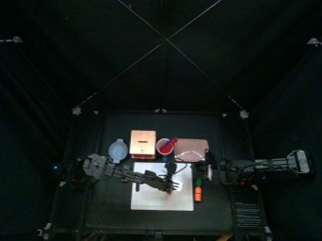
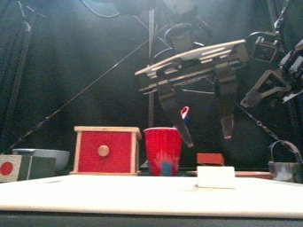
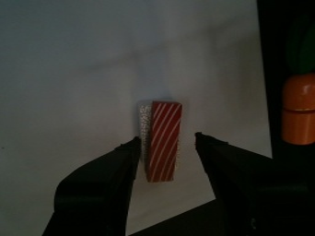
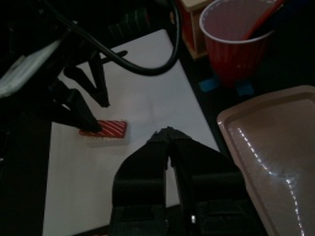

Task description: Put salmon onto rice

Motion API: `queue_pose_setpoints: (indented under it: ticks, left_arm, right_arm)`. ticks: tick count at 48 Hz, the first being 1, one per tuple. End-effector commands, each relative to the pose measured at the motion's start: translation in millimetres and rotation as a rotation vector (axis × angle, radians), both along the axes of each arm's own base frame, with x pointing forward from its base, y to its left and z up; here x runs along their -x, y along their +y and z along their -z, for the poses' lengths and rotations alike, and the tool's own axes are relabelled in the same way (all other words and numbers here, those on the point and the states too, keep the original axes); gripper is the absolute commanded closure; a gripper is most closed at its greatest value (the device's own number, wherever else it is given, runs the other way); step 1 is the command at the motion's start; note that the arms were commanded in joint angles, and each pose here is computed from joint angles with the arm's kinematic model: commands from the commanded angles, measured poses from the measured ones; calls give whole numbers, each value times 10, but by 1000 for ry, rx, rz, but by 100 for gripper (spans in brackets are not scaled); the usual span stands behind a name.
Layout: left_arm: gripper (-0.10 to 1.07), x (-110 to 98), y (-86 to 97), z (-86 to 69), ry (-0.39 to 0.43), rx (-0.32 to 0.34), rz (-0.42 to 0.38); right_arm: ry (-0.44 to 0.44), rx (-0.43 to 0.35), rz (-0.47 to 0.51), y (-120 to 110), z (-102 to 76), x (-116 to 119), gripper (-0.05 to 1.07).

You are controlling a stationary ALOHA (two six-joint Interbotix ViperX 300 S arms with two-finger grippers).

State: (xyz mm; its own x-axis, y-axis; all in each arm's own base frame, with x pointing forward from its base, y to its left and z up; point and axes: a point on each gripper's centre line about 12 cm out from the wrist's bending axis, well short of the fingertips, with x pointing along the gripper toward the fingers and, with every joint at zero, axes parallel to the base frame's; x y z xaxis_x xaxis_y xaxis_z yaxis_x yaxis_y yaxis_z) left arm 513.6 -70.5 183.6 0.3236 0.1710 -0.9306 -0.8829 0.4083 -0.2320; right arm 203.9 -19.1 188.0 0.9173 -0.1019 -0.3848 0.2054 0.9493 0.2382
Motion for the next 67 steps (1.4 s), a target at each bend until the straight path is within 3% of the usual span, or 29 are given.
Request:
queue_pose_setpoints:
  ticks: [1,9,18,28,32,42,53,67]
  left_arm:
    - [11,63,-2,-335,-44,-26,96]
    - [11,274,-1,-415,9,-89,323]
    - [12,517,142,-500,28,-208,406]
    - [12,901,91,-574,15,-395,555]
    - [12,1084,49,-568,-20,-442,617]
    - [12,1524,65,-489,-99,-450,679]
    - [12,1960,179,-491,-269,-657,845]
    - [12,2378,338,-437,-390,-781,898]
  right_arm:
    - [-11,0,-3,7,-34,-21,99]
    - [-20,-2,-12,27,-64,-38,99]
    - [-26,-22,-32,84,-117,-71,99]
    - [-16,-21,-51,110,-190,-115,99]
    - [-28,-31,-47,109,-235,-136,99]
    - [-81,-53,-43,121,-442,-234,99]
    - [-72,-70,-41,138,-417,-287,99]
    - [-50,-113,-22,139,-341,-273,99]
